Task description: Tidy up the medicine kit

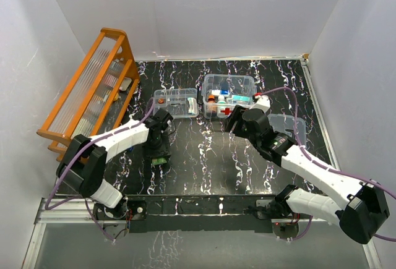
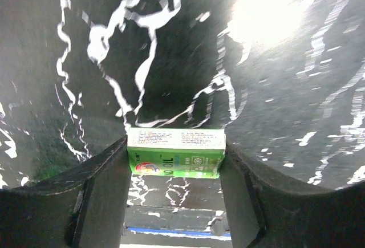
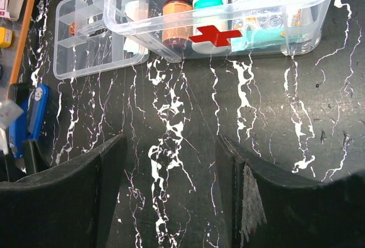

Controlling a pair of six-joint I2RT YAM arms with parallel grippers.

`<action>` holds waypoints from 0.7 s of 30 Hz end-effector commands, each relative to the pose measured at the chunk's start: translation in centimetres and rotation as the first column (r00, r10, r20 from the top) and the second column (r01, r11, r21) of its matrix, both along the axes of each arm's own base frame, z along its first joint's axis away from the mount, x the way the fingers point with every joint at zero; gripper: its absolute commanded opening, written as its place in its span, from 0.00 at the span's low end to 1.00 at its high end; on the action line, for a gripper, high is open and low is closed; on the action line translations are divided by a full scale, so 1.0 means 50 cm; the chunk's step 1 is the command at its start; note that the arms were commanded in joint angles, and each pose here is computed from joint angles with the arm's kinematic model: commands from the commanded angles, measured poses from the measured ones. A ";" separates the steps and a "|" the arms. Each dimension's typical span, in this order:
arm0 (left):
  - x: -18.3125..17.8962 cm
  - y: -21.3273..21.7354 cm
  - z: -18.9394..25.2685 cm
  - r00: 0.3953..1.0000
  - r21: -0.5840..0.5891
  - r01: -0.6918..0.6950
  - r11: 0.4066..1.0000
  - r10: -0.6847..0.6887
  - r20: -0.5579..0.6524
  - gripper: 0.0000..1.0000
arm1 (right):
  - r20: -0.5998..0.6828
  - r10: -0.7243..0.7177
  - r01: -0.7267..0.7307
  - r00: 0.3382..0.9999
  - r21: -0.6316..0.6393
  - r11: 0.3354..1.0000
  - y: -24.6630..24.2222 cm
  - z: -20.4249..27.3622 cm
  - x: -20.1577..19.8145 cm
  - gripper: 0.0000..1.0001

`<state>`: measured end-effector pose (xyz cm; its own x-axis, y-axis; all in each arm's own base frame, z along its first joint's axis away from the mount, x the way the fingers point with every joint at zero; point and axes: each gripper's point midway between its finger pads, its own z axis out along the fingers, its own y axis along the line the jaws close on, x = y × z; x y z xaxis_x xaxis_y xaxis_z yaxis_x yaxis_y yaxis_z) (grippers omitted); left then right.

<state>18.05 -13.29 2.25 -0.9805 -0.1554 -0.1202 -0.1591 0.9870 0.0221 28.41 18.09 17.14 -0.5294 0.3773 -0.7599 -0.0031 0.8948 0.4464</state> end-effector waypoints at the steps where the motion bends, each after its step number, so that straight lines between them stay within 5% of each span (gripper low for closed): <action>1: 0.086 -0.023 0.063 0.988 0.020 0.096 0.995 -0.098 0.118 0.54 | 0.067 -0.030 0.029 0.997 0.016 0.999 -0.011 0.043 0.012 0.61; 13: 0.390 -0.093 0.134 0.940 0.059 0.219 0.974 -0.227 0.253 0.54 | 0.083 -0.064 0.064 0.994 0.006 0.998 -0.037 0.070 0.003 0.61; 21: 0.488 -0.091 0.091 0.945 0.068 0.228 0.971 -0.238 0.225 0.55 | 0.085 -0.080 0.080 0.993 0.008 0.997 -0.049 0.079 -0.006 0.61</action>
